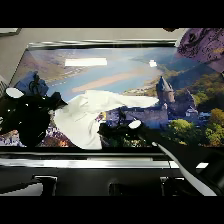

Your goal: Fold the clothes and pants, and hang the long-sleeved shirts on hangers.

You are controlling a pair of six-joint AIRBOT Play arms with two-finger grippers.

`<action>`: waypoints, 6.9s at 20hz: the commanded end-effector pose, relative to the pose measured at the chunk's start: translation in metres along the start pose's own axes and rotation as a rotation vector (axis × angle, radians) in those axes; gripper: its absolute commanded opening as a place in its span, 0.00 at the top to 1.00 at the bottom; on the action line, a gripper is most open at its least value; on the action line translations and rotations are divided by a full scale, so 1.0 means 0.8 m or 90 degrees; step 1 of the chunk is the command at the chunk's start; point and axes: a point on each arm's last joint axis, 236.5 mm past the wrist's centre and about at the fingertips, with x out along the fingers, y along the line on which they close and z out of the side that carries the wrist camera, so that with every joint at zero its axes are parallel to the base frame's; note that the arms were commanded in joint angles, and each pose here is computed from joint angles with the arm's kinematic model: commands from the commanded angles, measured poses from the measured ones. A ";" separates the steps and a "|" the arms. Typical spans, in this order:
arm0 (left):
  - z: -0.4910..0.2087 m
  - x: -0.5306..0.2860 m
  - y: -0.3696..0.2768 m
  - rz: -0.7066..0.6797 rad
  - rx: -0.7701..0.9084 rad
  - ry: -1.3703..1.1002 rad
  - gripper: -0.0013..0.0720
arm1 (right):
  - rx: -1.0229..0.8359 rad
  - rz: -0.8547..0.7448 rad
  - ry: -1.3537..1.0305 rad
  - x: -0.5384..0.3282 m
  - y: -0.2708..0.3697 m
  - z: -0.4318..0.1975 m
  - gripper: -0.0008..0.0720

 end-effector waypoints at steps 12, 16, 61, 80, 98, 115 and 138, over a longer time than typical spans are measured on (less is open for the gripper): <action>0.015 -0.560 -0.342 -0.143 0.408 -0.674 0.96 | -0.564 0.134 -0.809 -0.719 0.428 0.014 0.96; -0.057 -0.632 -0.363 -0.126 0.453 -0.788 0.96 | -0.594 0.071 -0.949 -0.783 0.458 -0.044 0.96; 0.081 0.085 -0.046 0.027 0.093 0.041 0.96 | 0.152 -0.238 0.112 -0.337 -0.276 0.035 0.32; 0.079 0.085 -0.046 0.027 0.093 0.045 0.96 | 0.185 -0.218 0.152 -0.278 -0.259 0.000 0.81; 0.078 0.084 -0.034 0.049 0.102 0.051 0.96 | 0.176 -0.243 -0.422 -0.447 -0.132 0.459 0.96; 0.065 0.083 -0.032 0.051 0.101 0.078 0.96 | 0.188 -0.237 -0.058 -0.383 -0.225 0.071 0.36; 0.064 0.083 -0.032 0.052 0.100 0.081 0.96 | 0.369 -0.180 -0.079 -0.286 -0.286 -0.048 0.42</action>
